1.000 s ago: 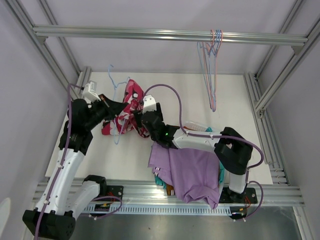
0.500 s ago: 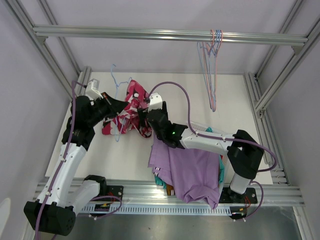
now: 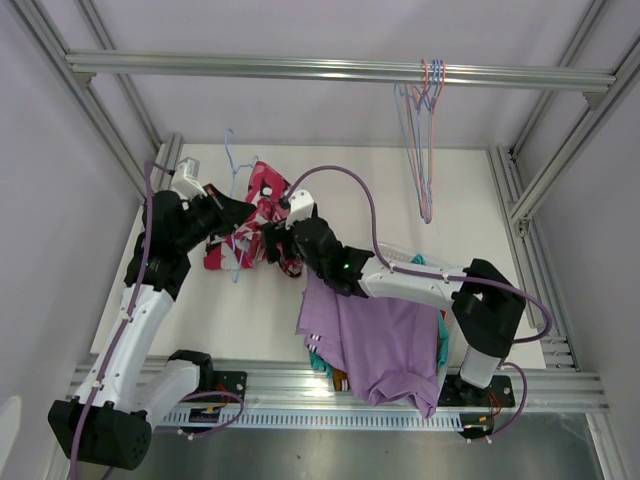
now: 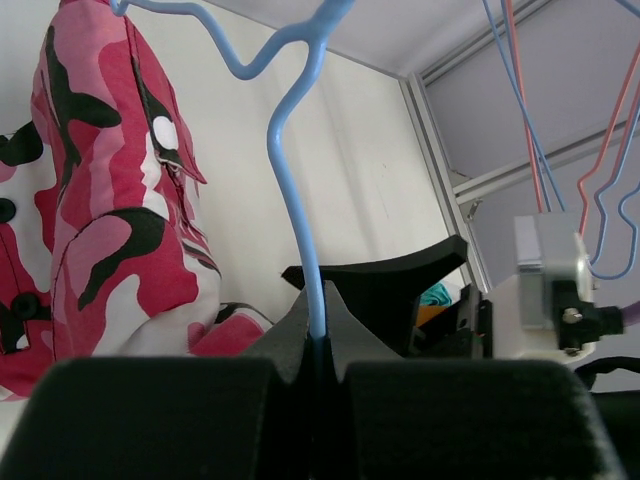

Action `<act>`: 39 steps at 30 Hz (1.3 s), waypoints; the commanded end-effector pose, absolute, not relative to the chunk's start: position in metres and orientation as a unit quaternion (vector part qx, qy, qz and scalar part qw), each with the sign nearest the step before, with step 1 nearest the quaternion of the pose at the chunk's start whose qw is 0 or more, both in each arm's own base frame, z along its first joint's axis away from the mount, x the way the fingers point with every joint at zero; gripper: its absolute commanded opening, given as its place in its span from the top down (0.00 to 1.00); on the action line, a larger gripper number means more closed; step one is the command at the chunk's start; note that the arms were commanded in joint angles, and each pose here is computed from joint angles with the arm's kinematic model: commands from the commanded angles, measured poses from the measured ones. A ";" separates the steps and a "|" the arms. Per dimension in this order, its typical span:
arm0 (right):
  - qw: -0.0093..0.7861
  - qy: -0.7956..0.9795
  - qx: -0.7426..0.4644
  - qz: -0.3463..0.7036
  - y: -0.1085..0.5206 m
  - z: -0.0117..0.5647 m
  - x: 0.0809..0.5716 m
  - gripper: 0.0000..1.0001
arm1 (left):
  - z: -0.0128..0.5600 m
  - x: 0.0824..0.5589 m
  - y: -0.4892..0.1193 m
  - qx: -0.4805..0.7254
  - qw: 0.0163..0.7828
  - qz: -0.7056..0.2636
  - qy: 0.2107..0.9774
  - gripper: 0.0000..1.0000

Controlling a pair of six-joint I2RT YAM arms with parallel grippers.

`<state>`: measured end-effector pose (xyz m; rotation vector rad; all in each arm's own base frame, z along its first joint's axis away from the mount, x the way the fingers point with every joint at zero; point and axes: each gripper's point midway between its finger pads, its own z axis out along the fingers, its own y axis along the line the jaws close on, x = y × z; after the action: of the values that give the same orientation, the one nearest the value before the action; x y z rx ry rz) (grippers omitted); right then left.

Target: Remove the trousers from the hanger

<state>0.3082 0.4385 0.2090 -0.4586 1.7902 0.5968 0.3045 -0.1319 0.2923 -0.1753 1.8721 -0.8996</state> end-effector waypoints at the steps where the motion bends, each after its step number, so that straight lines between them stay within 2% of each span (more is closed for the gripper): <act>1: 0.568 0.741 -0.214 0.287 0.459 0.220 0.305 0.12 | 0.316 0.309 -0.131 -0.047 0.545 -0.377 0.747 0.99; 9: 0.558 0.738 -0.244 0.289 0.470 0.208 0.296 0.11 | 0.316 0.309 -0.132 -0.046 0.544 -0.378 0.747 1.00; 24: 0.610 0.736 -0.199 0.216 0.467 0.194 0.333 0.11 | 0.319 0.308 -0.133 -0.042 0.545 -0.382 0.745 0.99; 39: 0.639 0.724 -0.163 0.201 0.457 0.207 0.351 0.11 | 0.319 0.306 -0.136 -0.037 0.543 -0.389 0.743 0.99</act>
<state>0.3346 0.4542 0.1690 -0.4806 1.7489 0.4500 0.3027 -0.1346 0.2933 -0.1599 1.8722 -0.9166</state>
